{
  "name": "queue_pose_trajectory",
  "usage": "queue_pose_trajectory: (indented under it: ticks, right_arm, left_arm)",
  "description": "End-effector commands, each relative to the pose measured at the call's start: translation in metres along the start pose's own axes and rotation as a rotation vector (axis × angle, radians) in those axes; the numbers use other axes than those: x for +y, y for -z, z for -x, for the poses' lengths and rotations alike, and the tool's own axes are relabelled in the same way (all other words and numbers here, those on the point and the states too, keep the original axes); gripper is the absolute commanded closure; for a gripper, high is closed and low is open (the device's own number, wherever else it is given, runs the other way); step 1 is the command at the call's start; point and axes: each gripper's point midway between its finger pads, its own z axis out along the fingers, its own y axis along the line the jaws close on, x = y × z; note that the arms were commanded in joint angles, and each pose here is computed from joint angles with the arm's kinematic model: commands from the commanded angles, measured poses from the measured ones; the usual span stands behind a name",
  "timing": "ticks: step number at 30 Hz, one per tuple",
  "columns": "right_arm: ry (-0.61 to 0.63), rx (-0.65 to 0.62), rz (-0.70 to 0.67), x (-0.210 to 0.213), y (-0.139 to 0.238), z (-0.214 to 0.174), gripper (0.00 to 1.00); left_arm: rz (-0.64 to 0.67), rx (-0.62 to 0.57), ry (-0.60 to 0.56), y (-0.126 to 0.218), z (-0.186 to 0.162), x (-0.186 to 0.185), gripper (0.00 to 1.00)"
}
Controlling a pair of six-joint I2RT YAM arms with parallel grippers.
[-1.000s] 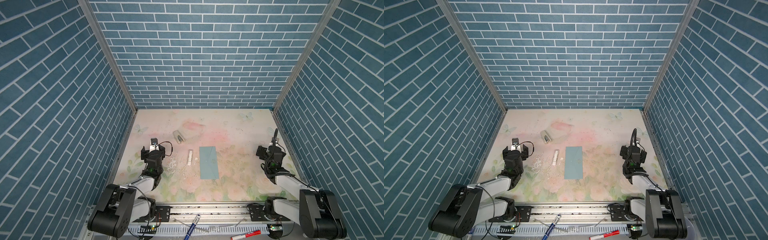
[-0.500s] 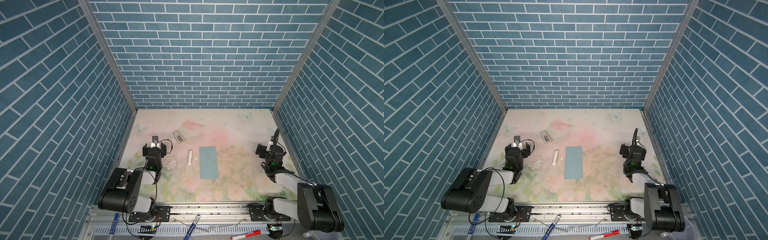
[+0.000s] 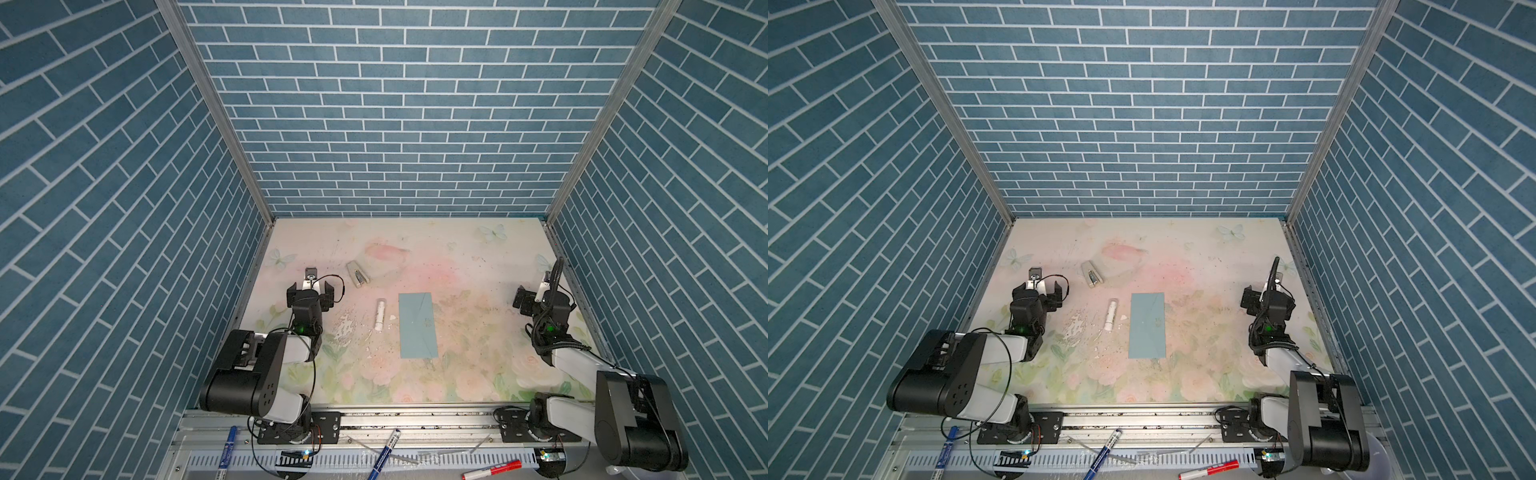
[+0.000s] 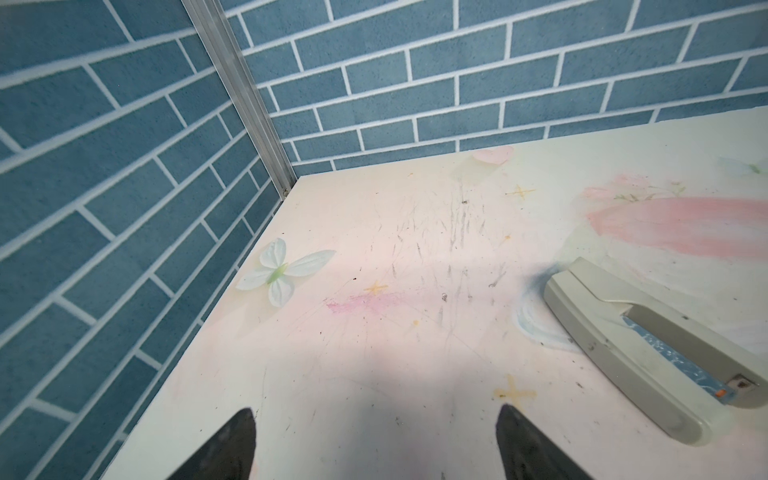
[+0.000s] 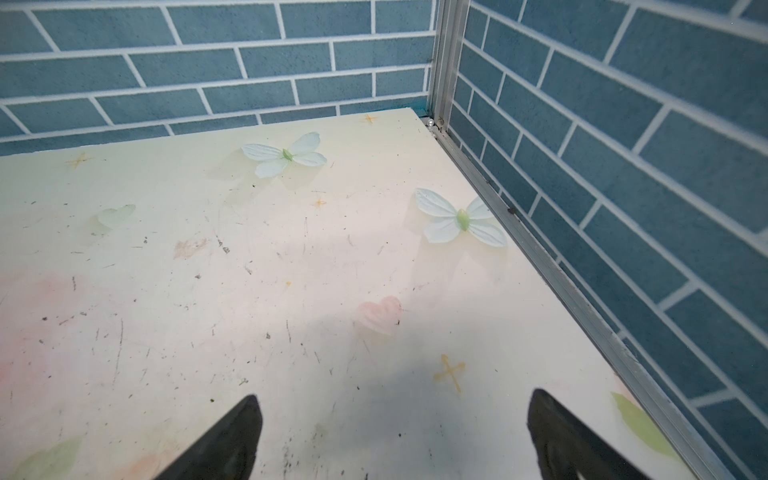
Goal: Place the letter into the envelope and seal it
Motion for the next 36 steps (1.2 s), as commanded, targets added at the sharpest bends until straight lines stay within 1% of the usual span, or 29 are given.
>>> queue_pose_trajectory:
  ticks: [1,4,14,18,20,25,26,27,28,32,36]
  right_arm:
    - [0.005,-0.001,0.011,0.0,-0.001,0.002,0.01]
    - [0.006,0.012,0.033,0.003,-0.004,0.001,0.01]
    - [-0.015,-0.023,0.096,0.011,-0.014,0.009,0.02]
    - [-0.023,-0.038,0.143,0.018,-0.024,0.013,0.02]
    - [-0.006,-0.025,0.155,0.021,-0.031,0.013,0.02]
    - [0.013,-0.029,0.21,0.03,-0.047,-0.005,0.01]
    - [0.008,-0.038,0.214,0.03,-0.047,-0.003,0.01]
    - [0.014,-0.005,0.21,0.03,-0.047,-0.007,0.01]
    - [0.014,-0.019,0.213,0.031,-0.049,-0.005,0.01]
    - [0.02,-0.005,0.213,0.031,-0.049,-0.007,0.02]
    - [0.02,-0.009,0.213,0.031,-0.049,-0.006,0.01]
  left_arm:
    - [-0.02,0.004,0.024,-0.005,0.005,0.0,0.09]
    - [-0.029,0.001,0.019,-0.008,0.0,-0.002,0.09]
    - [-0.046,0.012,0.025,-0.01,-0.003,-0.003,0.09]
    - [-0.054,0.021,0.02,-0.012,-0.003,-0.005,0.09]
    - [-0.057,0.022,0.019,-0.012,-0.002,-0.005,0.09]
    - [-0.061,0.031,0.016,-0.014,-0.002,-0.006,0.09]
    - [-0.062,0.035,0.016,-0.014,-0.003,-0.006,0.08]
    - [-0.064,0.035,0.016,-0.015,-0.003,-0.006,0.08]
    - [-0.065,0.036,0.016,-0.015,-0.002,-0.007,0.08]
    - [-0.085,0.065,0.012,-0.019,-0.004,-0.01,0.06]
    - [-0.089,0.069,0.02,-0.02,-0.004,-0.009,0.0]
